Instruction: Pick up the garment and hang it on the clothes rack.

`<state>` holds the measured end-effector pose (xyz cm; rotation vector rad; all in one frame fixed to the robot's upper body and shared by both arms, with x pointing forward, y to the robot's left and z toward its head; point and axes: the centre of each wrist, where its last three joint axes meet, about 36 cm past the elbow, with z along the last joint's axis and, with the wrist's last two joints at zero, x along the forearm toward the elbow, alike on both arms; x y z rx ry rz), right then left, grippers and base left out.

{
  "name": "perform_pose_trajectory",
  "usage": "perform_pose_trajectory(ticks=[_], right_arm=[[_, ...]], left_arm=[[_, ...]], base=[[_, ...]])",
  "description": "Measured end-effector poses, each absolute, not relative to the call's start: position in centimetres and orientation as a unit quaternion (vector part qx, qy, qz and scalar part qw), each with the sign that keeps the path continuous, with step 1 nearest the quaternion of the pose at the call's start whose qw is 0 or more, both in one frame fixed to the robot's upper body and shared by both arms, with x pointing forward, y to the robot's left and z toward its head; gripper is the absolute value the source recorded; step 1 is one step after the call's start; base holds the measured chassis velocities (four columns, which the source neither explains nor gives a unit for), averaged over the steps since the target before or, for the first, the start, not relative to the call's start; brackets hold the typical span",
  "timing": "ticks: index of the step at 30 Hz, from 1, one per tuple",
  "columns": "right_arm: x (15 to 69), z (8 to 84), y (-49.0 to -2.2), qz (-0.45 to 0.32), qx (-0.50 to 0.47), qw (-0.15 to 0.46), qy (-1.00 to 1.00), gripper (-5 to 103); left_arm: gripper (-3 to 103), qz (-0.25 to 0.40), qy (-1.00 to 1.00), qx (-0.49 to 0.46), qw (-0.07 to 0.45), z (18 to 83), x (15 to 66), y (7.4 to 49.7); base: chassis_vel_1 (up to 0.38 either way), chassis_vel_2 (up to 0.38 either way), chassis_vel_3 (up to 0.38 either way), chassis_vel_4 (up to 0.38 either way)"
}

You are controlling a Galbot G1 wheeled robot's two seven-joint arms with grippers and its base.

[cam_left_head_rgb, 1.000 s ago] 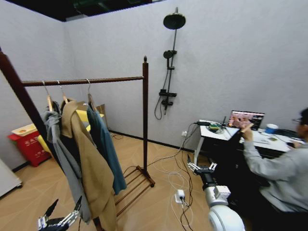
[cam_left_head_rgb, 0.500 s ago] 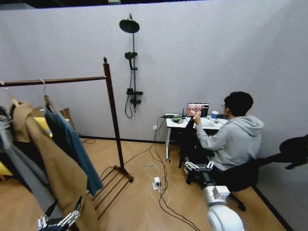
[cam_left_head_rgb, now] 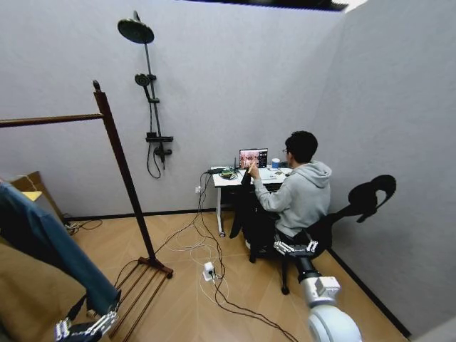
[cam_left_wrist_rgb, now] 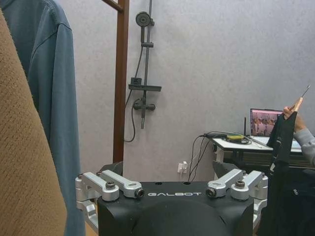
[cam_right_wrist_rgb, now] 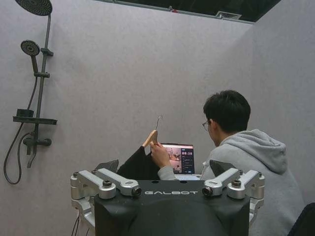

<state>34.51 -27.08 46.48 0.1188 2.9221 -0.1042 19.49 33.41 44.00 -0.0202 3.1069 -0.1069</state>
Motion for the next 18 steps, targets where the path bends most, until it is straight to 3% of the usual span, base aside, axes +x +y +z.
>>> perform_pose_trajectory(ticks=[7, 18], right_arm=[[34.7, 46.0, -26.7, -0.034, 0.030, 0.100, 0.994, 100], [35.3, 45.4, -26.2, -0.030, 0.021, 0.094, 0.995, 100]], left_arm=[[100, -0.034, 0.999, -0.007, 0.016, 44.0, 19.5, 33.4], [100, -0.034, 0.999, -0.007, 0.016, 44.0, 19.5, 33.4]], base=[[0.006, -0.007, -0.011, 0.004], [0.102, -0.058, -0.045, 0.104]])
